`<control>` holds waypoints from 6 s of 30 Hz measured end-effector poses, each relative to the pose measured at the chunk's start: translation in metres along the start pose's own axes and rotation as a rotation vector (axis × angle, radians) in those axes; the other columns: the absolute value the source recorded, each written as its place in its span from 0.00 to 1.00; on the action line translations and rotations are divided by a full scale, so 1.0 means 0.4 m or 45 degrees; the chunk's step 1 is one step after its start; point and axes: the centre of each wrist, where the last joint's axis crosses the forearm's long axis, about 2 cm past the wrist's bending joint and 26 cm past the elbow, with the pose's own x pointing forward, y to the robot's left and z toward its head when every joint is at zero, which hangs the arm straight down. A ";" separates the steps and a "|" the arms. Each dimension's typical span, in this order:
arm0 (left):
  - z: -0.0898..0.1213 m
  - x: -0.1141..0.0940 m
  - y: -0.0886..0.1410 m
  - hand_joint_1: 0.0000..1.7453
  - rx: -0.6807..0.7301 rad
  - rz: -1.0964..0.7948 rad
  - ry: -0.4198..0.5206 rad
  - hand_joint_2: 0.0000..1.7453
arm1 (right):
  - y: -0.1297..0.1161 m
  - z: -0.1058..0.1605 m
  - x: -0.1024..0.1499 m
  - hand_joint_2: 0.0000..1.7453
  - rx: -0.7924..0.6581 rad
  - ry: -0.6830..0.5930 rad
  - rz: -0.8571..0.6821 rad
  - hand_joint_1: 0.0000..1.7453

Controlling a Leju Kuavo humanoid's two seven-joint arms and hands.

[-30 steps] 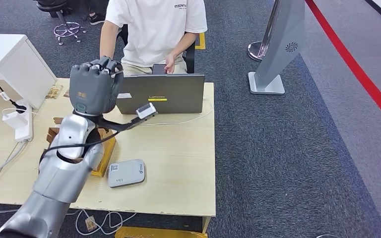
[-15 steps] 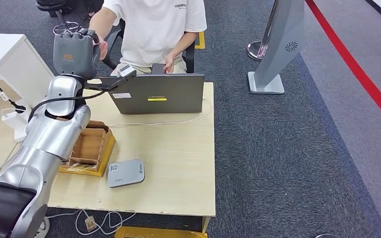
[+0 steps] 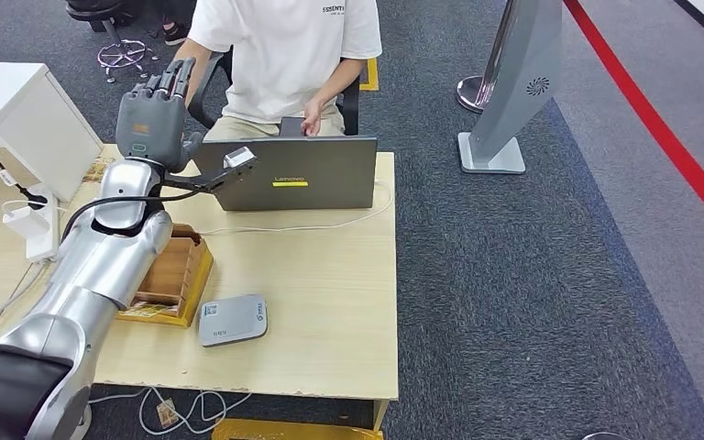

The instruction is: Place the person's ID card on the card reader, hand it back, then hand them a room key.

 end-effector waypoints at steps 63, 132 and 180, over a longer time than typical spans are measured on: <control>0.760 -0.315 -0.061 0.00 -0.307 -0.381 -0.072 1.00 | 0.002 -0.001 -0.009 1.00 -0.030 0.061 -0.154 0.00; 0.722 -0.247 -0.116 1.00 -0.420 -0.230 -0.062 1.00 | -0.001 -0.001 -0.005 1.00 -0.031 0.059 -0.133 0.00; -0.036 -0.130 0.076 1.00 0.053 -0.230 -0.025 1.00 | -0.002 0.000 0.001 1.00 -0.014 0.004 -0.045 0.00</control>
